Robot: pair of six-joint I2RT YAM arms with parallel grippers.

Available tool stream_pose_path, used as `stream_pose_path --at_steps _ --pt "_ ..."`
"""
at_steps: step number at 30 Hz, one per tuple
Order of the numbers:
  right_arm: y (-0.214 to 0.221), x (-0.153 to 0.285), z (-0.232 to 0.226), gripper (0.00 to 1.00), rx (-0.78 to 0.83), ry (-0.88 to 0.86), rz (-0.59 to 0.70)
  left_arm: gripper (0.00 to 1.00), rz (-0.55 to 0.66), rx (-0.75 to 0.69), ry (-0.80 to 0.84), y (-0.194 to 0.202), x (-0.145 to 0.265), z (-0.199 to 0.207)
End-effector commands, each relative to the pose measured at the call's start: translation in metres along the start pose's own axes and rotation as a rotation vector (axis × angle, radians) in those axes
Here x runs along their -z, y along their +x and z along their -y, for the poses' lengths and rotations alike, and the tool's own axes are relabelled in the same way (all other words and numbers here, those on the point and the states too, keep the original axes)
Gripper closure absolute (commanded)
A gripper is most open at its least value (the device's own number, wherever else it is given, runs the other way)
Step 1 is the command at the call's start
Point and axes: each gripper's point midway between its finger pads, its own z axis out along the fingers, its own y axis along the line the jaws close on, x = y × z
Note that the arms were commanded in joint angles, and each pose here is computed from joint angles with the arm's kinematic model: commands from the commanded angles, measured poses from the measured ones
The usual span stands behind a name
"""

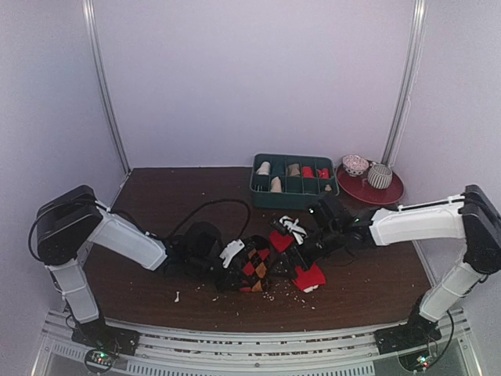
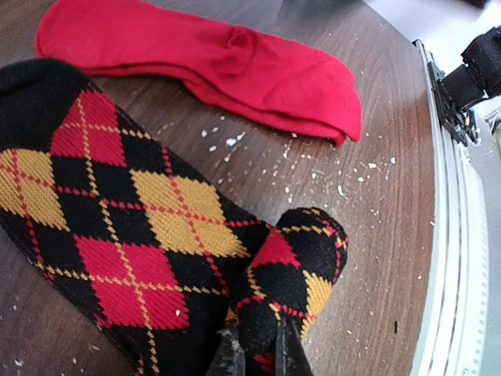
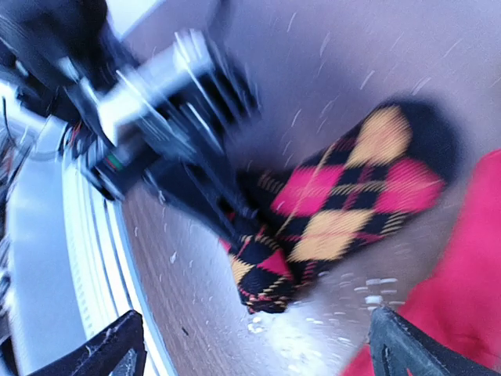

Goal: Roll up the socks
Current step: Roll a pair of socks at the center of the board.

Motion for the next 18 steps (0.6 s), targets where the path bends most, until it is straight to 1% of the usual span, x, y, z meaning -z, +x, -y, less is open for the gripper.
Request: stream_pose_path --at_steps 1,5,6,8,11,12,14,15,16,18 --pt "-0.016 0.049 0.027 0.0 0.055 0.306 0.081 1.0 -0.271 0.192 -0.064 0.08 0.006 -0.016" --pt "-0.035 0.106 0.06 0.0 0.067 0.647 0.196 1.0 -0.276 0.2 -0.068 0.08 0.003 -0.018" --pt "-0.041 0.12 0.063 0.0 0.067 0.704 0.242 1.0 -0.278 0.202 -0.069 0.08 0.002 -0.019" --pt "-0.053 0.149 0.073 0.0 0.021 0.822 0.37 1.0 -0.281 0.205 -0.067 0.081 0.0 -0.019" --pt "-0.041 0.181 0.091 0.0 -0.075 0.954 0.505 1.0 -0.279 0.205 -0.065 0.08 -0.002 -0.02" --pt "-0.039 0.189 0.09 0.0 -0.086 0.957 0.556 1.0 -0.278 0.205 -0.064 0.079 -0.003 -0.02" --pt "-0.037 0.177 0.077 0.01 0.019 0.849 0.555 1.0 -0.277 0.206 -0.065 0.079 -0.002 -0.02" --pt "-0.036 0.171 0.072 0.03 0.036 0.807 0.556 1.0 -0.279 0.207 -0.066 0.079 -0.002 -0.02" --pt "-0.034 0.164 0.068 0.09 0.06 0.766 0.543 1.0 -0.281 0.209 -0.068 0.079 -0.002 -0.02" --pt "-0.027 0.141 0.061 0.15 0.11 0.687 0.486 1.0 -0.284 0.211 -0.066 0.079 -0.002 -0.02"
